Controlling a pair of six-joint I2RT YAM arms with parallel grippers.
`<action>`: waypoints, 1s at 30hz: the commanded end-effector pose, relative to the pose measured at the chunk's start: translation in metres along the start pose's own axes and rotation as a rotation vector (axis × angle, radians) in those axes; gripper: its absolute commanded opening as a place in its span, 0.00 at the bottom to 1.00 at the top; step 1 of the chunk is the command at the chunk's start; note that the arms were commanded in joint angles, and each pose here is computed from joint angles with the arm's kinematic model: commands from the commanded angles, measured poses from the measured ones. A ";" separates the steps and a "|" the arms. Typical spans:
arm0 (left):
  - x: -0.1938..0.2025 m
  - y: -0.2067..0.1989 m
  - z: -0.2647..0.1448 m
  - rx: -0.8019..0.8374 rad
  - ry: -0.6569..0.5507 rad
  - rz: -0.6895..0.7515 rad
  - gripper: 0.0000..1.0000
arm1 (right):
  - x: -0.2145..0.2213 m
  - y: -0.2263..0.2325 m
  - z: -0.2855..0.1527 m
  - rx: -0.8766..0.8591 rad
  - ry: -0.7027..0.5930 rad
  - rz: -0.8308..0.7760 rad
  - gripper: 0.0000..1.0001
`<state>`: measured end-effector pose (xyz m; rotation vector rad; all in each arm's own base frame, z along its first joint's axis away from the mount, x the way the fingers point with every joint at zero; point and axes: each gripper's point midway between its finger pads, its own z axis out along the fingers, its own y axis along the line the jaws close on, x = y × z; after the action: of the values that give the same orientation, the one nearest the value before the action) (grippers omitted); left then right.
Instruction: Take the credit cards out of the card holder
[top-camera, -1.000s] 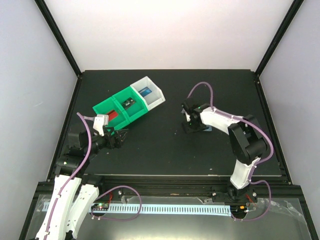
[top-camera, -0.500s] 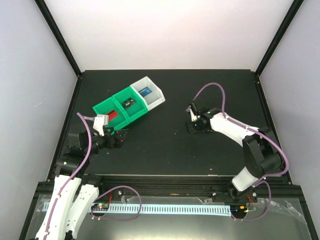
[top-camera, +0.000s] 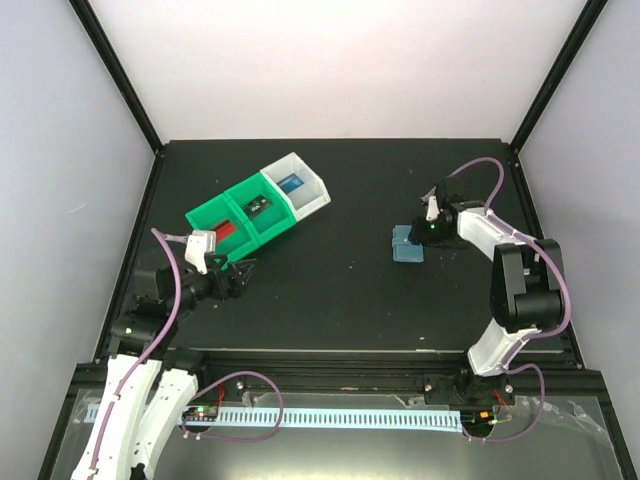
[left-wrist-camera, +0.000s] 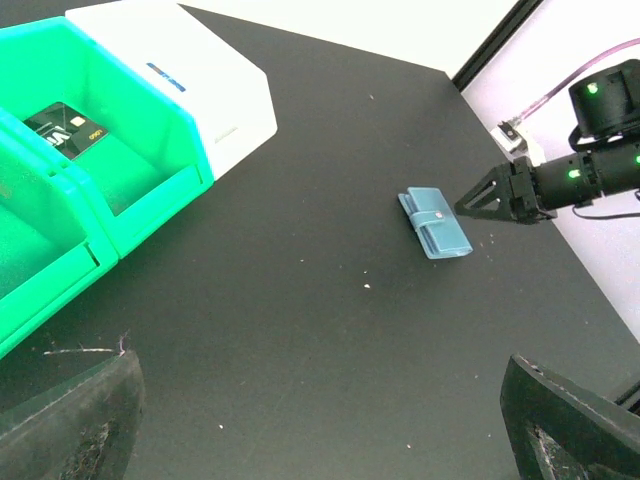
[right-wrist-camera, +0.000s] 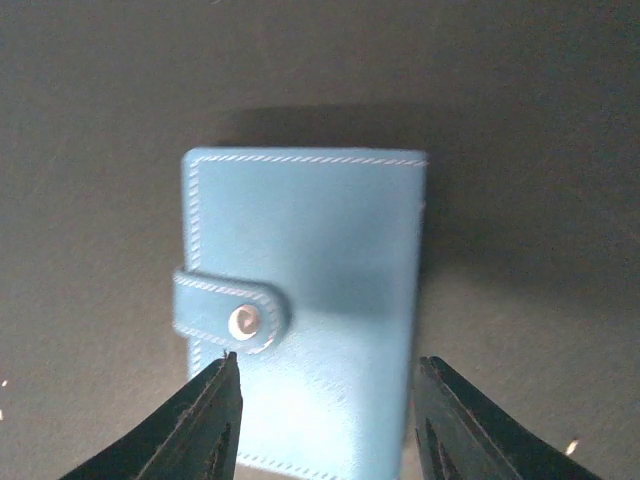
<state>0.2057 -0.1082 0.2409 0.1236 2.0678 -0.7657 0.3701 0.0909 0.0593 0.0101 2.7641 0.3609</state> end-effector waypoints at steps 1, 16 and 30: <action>-0.001 -0.004 -0.005 0.005 -0.012 0.020 0.99 | -0.018 -0.011 0.006 -0.055 -0.010 0.057 0.49; -0.001 -0.008 -0.003 0.030 -0.010 0.032 0.99 | 0.003 -0.009 0.033 -0.147 0.078 0.082 0.47; 0.003 -0.010 -0.001 0.042 0.013 0.030 0.99 | 0.011 -0.009 0.034 -0.154 0.092 0.100 0.35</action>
<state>0.2026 -0.1127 0.2408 0.1511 2.0691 -0.7796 0.3780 0.0905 0.0251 0.0912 2.8208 0.5940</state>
